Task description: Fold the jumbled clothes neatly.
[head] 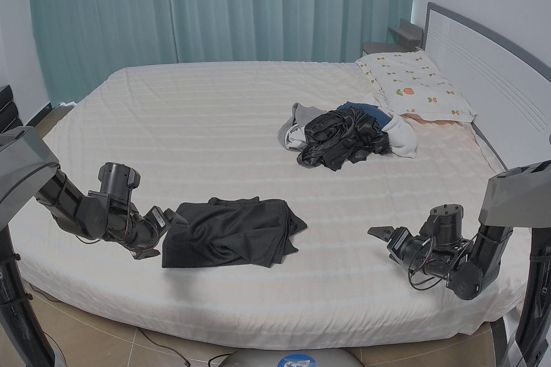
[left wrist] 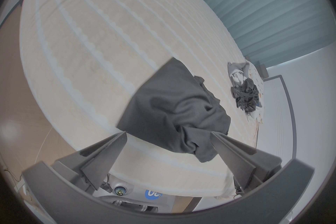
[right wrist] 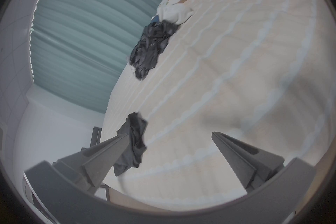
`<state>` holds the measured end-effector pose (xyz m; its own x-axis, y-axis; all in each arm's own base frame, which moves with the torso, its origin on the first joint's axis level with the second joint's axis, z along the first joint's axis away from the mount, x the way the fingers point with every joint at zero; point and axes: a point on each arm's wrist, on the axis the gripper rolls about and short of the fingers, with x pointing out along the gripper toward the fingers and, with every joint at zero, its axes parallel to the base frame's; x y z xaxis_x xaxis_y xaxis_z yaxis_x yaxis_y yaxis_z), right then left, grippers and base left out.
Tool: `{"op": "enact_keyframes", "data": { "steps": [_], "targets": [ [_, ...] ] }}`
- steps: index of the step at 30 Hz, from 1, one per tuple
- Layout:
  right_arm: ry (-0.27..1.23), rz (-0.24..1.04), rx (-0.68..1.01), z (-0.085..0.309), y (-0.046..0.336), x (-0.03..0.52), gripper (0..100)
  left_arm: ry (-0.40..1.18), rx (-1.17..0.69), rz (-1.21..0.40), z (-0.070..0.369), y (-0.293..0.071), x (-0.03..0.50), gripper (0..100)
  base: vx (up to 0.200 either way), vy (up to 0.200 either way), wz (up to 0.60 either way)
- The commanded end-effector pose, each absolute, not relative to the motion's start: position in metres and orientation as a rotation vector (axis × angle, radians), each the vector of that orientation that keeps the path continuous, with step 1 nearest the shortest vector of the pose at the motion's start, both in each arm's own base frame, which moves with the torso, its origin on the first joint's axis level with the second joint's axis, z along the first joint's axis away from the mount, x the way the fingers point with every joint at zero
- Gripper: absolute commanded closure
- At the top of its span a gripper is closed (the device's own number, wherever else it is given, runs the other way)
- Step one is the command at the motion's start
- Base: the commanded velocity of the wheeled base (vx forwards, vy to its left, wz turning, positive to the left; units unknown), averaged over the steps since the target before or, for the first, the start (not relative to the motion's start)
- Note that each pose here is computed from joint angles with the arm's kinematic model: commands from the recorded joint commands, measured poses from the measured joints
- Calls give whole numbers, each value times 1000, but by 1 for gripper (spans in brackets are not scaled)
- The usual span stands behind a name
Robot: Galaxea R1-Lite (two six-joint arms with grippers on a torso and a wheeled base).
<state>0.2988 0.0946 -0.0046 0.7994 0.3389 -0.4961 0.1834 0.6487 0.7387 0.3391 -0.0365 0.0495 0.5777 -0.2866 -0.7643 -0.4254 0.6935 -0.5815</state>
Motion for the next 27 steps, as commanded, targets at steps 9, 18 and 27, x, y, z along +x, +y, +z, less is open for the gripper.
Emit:
{"op": "enact_keyframes", "data": {
  "steps": [9,18,27],
  "targets": [
    [705,331,730,-5,138,299,0,994,-848,126,40,-28,342,0,0,200,0],
    [733,466,719,-20,155,317,0,1008,-864,144,34,-23,345,0,0,200,0],
    [727,481,660,-26,152,321,0,1029,-853,147,25,-24,344,0,0,0,0]
  ]
}}
